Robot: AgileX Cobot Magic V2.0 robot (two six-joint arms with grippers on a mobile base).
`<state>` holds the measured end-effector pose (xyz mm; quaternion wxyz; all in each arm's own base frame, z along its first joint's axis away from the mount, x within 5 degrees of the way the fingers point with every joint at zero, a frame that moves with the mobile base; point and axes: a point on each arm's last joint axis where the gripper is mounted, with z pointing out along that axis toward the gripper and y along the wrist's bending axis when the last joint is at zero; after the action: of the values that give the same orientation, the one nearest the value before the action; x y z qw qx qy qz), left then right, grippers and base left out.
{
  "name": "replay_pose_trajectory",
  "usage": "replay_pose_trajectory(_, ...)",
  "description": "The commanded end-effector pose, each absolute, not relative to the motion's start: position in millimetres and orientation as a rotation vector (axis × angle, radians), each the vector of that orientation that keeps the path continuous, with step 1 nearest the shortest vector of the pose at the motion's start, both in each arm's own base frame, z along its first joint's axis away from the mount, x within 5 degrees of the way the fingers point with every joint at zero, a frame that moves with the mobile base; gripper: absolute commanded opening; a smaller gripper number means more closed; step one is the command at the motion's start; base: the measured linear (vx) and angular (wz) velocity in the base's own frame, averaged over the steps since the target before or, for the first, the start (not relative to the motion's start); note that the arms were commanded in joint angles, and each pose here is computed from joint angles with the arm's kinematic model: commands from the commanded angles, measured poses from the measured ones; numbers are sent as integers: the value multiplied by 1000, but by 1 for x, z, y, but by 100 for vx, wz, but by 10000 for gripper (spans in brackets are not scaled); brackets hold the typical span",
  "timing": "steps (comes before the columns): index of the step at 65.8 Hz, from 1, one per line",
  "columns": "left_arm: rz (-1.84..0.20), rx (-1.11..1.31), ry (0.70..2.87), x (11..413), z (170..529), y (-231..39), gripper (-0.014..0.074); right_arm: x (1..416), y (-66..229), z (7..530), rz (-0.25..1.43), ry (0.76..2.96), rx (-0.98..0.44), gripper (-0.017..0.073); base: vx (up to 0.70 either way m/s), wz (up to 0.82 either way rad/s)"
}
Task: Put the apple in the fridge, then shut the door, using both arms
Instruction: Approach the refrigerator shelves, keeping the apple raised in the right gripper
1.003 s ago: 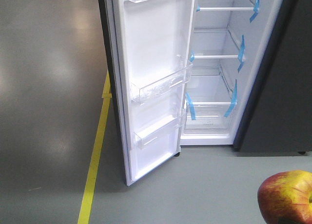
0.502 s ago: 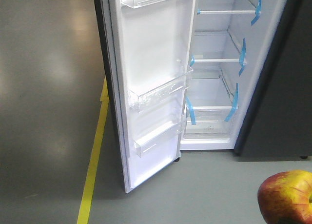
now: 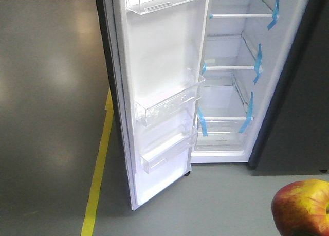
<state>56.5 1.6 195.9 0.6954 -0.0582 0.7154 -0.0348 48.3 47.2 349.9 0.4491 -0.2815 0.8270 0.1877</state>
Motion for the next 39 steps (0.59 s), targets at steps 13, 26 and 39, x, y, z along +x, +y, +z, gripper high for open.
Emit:
replay_pose_trajectory(13, -86, -136, 1537, 57, 194, 2, -6, 51, 48, 363, 480, 1964, -656, 365, 6, 0)
replay_pose_trajectory(26, -86, -136, 1537, 57, 194, 2, -6, 51, 48, 363, 480, 1964, -656, 365, 6, 0)
replay_pose_trajectory(39, -86, -136, 1537, 57, 194, 2, -6, 51, 48, 363, 480, 1964, -656, 365, 6, 0)
